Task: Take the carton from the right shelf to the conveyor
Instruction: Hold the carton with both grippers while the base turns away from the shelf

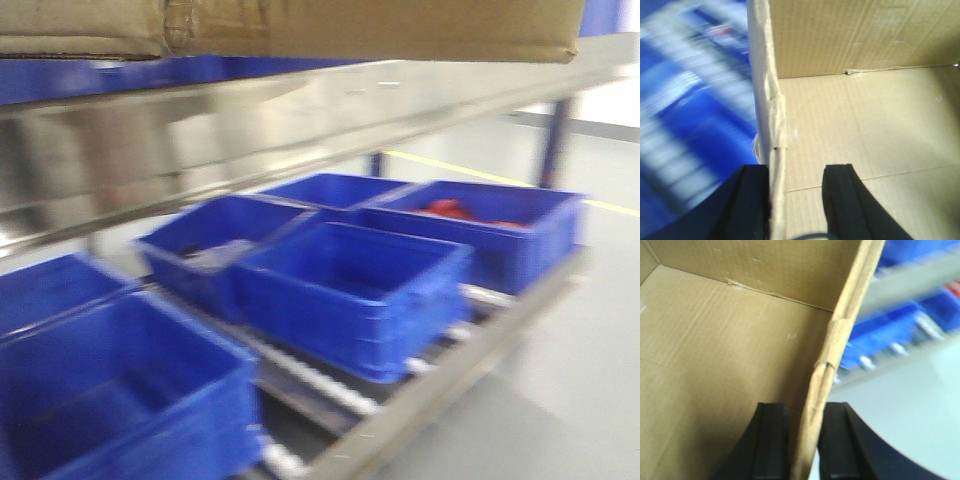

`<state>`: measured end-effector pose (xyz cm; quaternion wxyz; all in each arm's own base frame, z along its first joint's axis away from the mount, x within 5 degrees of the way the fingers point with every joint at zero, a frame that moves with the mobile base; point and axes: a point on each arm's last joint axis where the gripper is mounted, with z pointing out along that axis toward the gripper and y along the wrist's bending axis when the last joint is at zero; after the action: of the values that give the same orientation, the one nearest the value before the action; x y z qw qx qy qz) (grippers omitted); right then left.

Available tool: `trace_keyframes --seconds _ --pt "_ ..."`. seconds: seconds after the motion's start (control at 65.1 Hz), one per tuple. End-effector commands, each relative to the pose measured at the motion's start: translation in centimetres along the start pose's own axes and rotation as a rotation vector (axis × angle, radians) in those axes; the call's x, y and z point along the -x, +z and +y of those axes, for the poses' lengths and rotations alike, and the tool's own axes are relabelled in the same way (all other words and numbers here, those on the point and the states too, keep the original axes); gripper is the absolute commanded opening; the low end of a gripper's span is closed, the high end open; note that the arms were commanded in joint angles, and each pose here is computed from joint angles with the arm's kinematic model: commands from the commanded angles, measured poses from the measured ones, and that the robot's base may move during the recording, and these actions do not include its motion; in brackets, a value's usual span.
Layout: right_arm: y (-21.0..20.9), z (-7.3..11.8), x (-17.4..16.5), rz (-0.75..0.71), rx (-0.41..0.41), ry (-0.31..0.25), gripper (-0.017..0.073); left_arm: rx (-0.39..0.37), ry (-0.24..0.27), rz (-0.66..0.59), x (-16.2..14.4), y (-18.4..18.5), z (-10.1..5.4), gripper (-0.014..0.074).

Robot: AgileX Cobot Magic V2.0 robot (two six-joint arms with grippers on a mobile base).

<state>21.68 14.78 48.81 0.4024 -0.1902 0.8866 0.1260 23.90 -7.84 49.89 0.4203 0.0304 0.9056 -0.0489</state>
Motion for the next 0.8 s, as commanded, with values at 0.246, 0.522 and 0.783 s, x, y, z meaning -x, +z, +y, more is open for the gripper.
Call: trace_keyframes --seconds 0.246,0.522,0.783 --pt "-0.47 0.3 0.58 -0.074 0.032 -0.019 -0.0073 -0.082 0.011 -0.052 0.21 -1.09 -0.76 -0.0009" --pt "-0.47 0.3 0.58 -0.074 0.032 -0.019 -0.0073 -0.081 0.011 -0.053 0.22 -1.09 -0.75 -0.0009" --pt "-0.47 0.3 0.58 -0.074 0.032 -0.019 -0.0073 -0.081 0.011 -0.053 0.22 -1.09 -0.75 -0.0009"
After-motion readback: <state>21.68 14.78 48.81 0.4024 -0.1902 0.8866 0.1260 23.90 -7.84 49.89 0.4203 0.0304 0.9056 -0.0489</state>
